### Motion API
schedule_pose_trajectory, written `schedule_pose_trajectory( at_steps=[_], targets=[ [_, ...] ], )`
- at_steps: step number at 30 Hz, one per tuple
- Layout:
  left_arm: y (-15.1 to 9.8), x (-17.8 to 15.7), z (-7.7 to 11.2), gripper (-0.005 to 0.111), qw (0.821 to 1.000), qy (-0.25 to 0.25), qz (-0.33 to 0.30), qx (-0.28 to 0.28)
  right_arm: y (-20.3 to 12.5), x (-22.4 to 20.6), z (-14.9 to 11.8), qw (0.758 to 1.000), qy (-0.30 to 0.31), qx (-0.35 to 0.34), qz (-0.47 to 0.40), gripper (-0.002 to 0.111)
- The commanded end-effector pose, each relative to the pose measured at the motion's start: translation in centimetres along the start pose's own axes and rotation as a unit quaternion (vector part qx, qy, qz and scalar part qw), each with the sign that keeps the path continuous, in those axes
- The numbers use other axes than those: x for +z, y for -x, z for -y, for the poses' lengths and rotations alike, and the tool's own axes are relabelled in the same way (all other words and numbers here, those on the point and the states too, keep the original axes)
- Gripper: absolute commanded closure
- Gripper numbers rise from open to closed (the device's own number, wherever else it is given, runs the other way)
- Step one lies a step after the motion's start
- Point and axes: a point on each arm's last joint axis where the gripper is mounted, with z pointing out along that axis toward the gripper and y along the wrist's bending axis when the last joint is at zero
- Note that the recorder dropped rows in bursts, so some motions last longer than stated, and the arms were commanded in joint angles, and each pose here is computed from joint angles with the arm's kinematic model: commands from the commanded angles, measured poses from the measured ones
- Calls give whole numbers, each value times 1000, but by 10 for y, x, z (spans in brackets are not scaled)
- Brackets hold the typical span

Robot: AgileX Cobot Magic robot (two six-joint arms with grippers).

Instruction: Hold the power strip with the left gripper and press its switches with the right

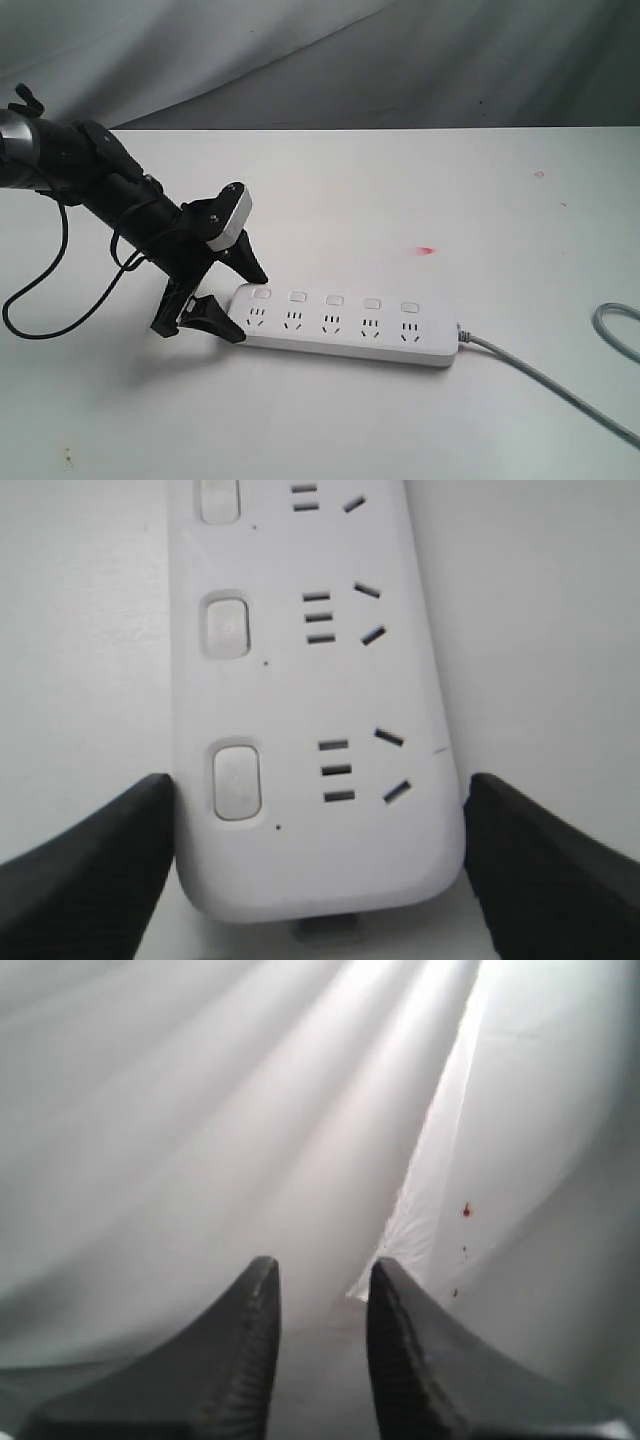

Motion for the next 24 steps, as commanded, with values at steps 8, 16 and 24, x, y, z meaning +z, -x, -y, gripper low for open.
schedule_pose_trajectory(
  at_steps=[8,16,24],
  targets=[
    [3,1,-2,72,1000,2,6,5,58,-88,8,990,-19,47,133,108],
    [3,1,-2,72,1000,2,6,5,68,-109,9,985,-24,47,162,108],
    [3,1,-2,72,1000,2,6,5,70,-118,16,962,-34,202,180,108]
  ],
)
